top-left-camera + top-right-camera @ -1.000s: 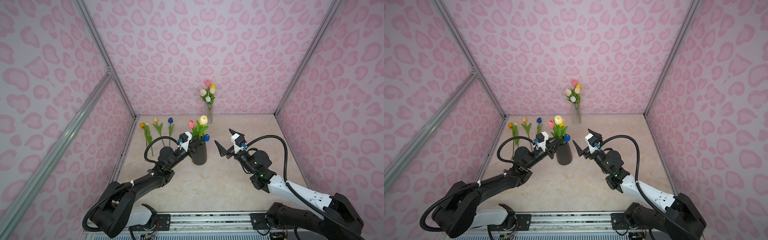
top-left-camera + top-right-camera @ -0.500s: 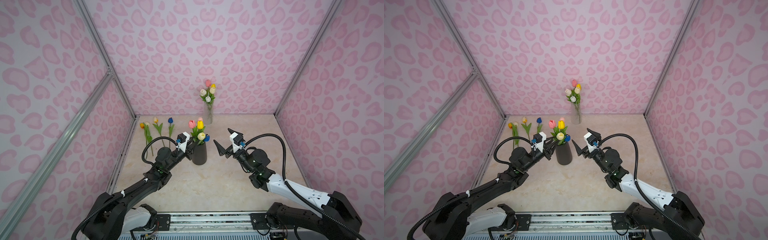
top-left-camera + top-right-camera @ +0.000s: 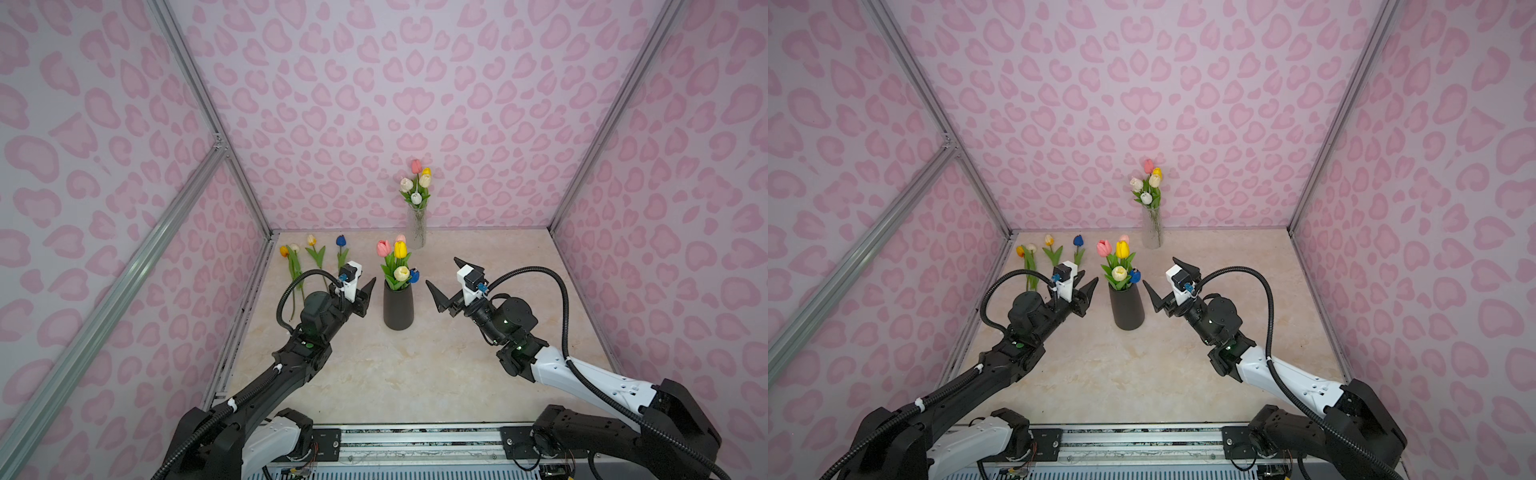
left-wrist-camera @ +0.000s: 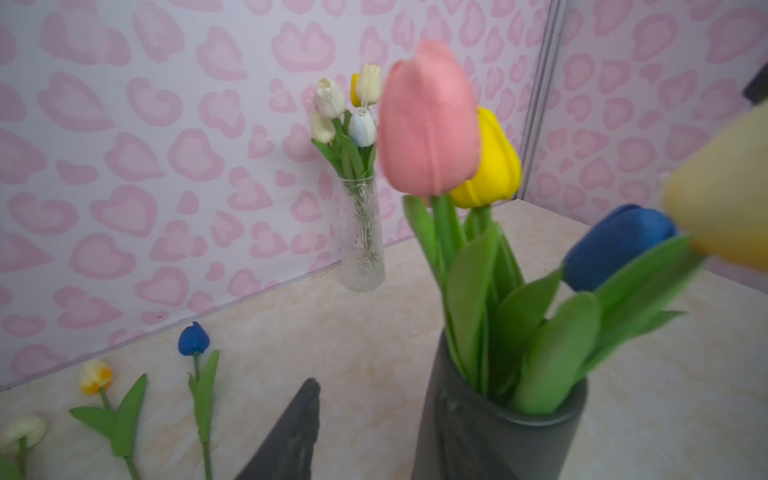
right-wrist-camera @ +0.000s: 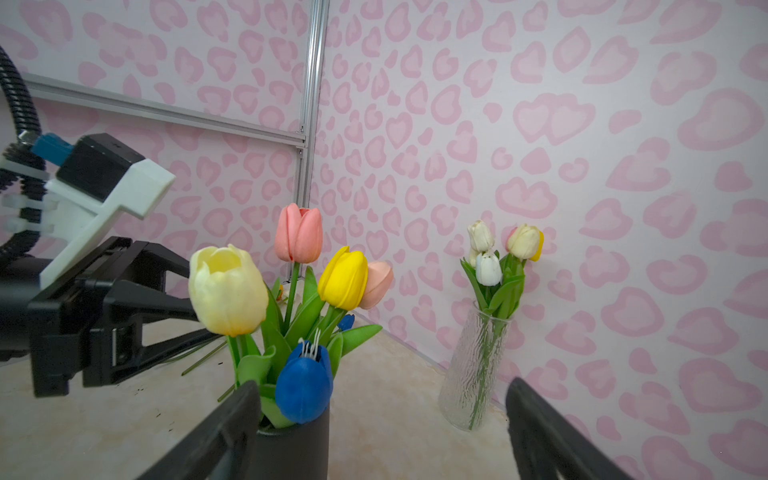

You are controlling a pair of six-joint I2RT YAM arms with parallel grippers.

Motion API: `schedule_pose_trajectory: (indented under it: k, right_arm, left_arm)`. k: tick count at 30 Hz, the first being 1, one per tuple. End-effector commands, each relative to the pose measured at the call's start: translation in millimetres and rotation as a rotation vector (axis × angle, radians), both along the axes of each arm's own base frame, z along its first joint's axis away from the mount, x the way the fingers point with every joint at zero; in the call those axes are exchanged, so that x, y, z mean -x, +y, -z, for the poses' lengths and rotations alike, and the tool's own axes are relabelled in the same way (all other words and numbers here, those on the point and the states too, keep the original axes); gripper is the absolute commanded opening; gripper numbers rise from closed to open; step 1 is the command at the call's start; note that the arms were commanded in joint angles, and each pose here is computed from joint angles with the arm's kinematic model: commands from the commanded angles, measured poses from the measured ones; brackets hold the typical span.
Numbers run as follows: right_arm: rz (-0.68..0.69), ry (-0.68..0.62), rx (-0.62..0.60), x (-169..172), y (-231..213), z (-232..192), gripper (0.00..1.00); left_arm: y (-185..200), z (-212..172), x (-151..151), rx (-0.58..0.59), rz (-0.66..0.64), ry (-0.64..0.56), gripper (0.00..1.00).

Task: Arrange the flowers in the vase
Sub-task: 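Open the left gripper and move it back toward the loose tulips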

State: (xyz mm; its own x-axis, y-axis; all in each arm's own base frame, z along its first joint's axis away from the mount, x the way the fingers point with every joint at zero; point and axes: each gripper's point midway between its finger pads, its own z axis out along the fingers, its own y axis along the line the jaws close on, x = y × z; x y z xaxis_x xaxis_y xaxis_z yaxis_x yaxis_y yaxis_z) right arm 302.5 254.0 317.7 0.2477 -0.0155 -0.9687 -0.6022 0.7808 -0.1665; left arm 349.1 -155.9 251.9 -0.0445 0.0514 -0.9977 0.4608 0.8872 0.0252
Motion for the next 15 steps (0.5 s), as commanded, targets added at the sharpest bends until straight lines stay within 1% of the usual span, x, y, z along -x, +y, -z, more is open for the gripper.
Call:
schedule_pose_trajectory:
  k: [1, 2, 4, 5, 6, 9, 11, 13, 15]
  right_arm:
    - [-0.011, -0.016, 0.0, 3, 1, 0, 0.92]
    - [-0.012, -0.013, 0.002, 3, 1, 1, 0.92]
    - [-0.015, -0.015, -0.004, 5, 0, 2, 0.92]
    - [-0.017, -0.018, -0.014, 6, -1, 2, 0.92]
    - [-0.022, -0.018, -0.021, 7, -1, 4, 0.92]
    - [-0.047, -0.001, -0.016, 8, 4, 9, 0.92]
    - [-0.057, 0.004, -0.01, 9, 7, 11, 0.92]
    - [-0.061, 0.004, -0.006, 9, 9, 13, 0.92]
    - [-0.065, 0.006, -0.005, 8, 12, 14, 0.92]
  left_arm:
    - [29, -1, -18, 0.055, -0.1, 0.041, 0.48]
    - [40, 7, -26, 0.051, -0.145, 0.076, 0.48]
    - [61, 27, -43, 0.035, -0.238, 0.163, 0.54]
    - [74, 42, -55, 0.032, -0.298, 0.242, 0.55]
    - [84, 57, -65, 0.037, -0.329, 0.334, 0.55]
    - [106, 103, -85, 0.04, -0.398, 0.573, 0.54]
    - [111, 126, -96, -0.016, -0.426, 0.692, 0.54]
    - [113, 143, -106, -0.076, -0.439, 0.79, 0.53]
    - [111, 154, -116, -0.11, -0.429, 0.857, 0.52]
